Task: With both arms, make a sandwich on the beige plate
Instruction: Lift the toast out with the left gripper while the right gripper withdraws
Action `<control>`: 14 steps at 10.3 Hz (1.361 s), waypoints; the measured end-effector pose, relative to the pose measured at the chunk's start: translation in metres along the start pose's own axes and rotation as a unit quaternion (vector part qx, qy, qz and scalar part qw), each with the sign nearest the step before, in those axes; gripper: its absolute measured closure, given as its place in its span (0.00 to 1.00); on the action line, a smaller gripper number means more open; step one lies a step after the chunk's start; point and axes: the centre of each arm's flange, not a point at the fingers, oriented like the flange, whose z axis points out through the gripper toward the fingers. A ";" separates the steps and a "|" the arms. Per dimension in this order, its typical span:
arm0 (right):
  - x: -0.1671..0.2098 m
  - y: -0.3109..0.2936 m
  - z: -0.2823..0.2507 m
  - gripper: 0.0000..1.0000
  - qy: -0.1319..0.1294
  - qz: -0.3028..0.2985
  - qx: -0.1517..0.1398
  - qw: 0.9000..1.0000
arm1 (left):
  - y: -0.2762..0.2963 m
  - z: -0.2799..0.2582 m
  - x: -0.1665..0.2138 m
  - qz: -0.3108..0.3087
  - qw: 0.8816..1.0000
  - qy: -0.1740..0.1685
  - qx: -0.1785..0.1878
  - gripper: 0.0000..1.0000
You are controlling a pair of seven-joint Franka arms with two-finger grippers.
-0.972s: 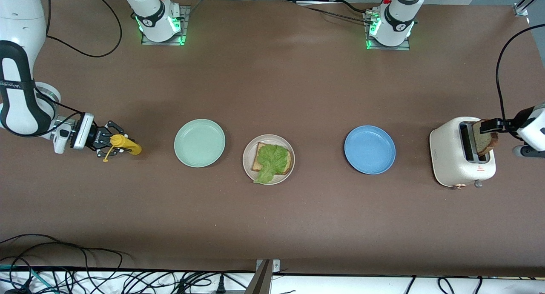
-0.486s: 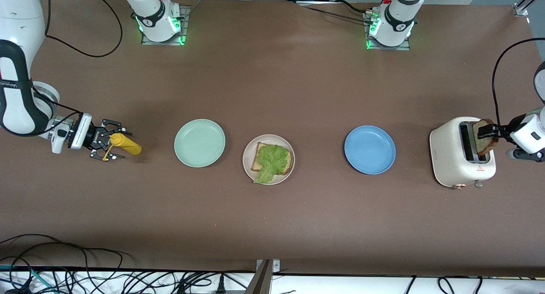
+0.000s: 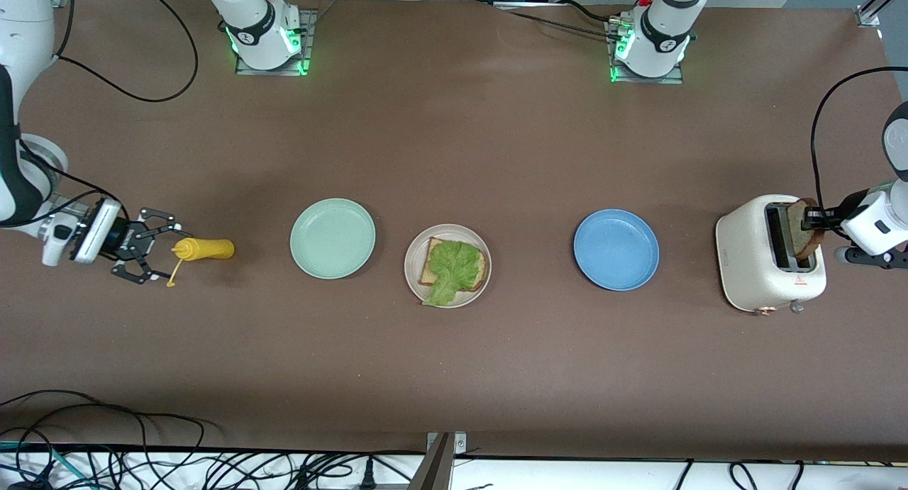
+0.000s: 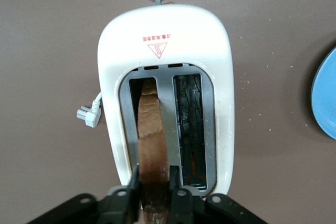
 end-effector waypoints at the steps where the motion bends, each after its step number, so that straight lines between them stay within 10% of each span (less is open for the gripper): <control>1: 0.013 0.010 -0.014 0.00 -0.021 0.018 -0.003 1.000 | 0.000 -0.002 -0.001 0.000 1.000 -0.002 0.000 0.88; 7: 0.122 0.043 -0.104 0.00 -0.161 0.190 -0.042 0.968 | 0.024 -0.067 -0.018 0.012 1.000 0.012 0.015 0.91; 12: 0.217 0.023 -0.139 0.00 -0.273 0.393 -0.149 0.866 | 0.159 -0.161 -0.025 0.118 0.993 -0.002 0.015 0.91; 14: 0.267 0.004 -0.129 0.00 -0.312 0.437 -0.220 0.814 | 0.222 -0.166 -0.024 0.147 0.988 0.004 -0.048 0.91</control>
